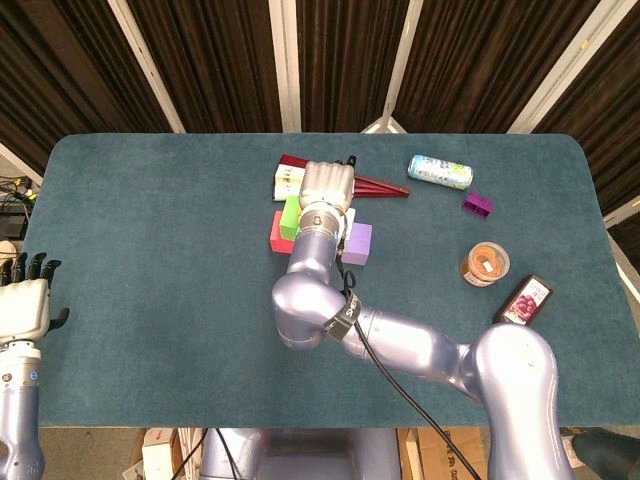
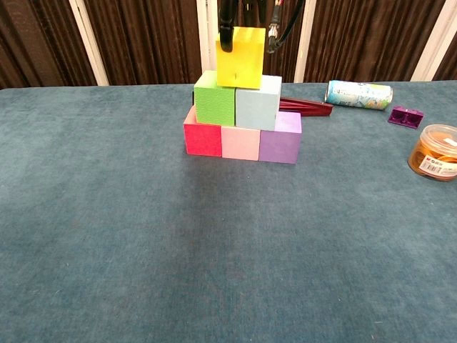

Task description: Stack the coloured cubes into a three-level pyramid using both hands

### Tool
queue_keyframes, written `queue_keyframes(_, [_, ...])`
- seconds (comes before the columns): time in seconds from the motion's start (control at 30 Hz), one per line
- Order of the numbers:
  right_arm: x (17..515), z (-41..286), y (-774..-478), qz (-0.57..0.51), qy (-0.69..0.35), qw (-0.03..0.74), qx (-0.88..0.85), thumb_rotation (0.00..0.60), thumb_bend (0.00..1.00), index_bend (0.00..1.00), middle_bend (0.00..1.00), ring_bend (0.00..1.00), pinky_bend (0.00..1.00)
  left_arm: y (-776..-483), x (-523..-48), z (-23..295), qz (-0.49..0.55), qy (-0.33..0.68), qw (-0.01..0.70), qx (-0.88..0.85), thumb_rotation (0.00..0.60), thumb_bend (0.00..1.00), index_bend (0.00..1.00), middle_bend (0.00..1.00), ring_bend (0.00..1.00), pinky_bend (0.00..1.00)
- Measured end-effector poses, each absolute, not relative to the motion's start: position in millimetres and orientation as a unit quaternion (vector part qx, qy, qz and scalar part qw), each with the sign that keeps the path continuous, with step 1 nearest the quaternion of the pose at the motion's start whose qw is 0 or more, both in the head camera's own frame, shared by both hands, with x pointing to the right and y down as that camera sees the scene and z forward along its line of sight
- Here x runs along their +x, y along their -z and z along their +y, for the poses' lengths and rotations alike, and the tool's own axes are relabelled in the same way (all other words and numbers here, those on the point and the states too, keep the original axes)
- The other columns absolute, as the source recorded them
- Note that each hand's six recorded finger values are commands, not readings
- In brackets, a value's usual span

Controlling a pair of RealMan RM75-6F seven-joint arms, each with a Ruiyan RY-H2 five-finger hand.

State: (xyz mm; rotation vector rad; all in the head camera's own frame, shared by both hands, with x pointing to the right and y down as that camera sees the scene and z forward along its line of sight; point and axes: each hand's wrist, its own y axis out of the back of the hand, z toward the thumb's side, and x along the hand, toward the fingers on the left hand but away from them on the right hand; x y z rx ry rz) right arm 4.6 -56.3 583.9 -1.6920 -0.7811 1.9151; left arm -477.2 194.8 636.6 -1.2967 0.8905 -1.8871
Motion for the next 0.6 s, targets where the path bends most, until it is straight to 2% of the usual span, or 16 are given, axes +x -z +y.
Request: queue_keyframes(0.6, [2.6,-53.7,-587.2,-0.277,-0.701,0.23,-0.616,0.6,0.35,0.29,0.24,0.13,0.0,-635.8,-478.2,194.3,0.343,0.724,0.336,-0.496,0.6,0.33,0.2,0.08,0.0,0.0])
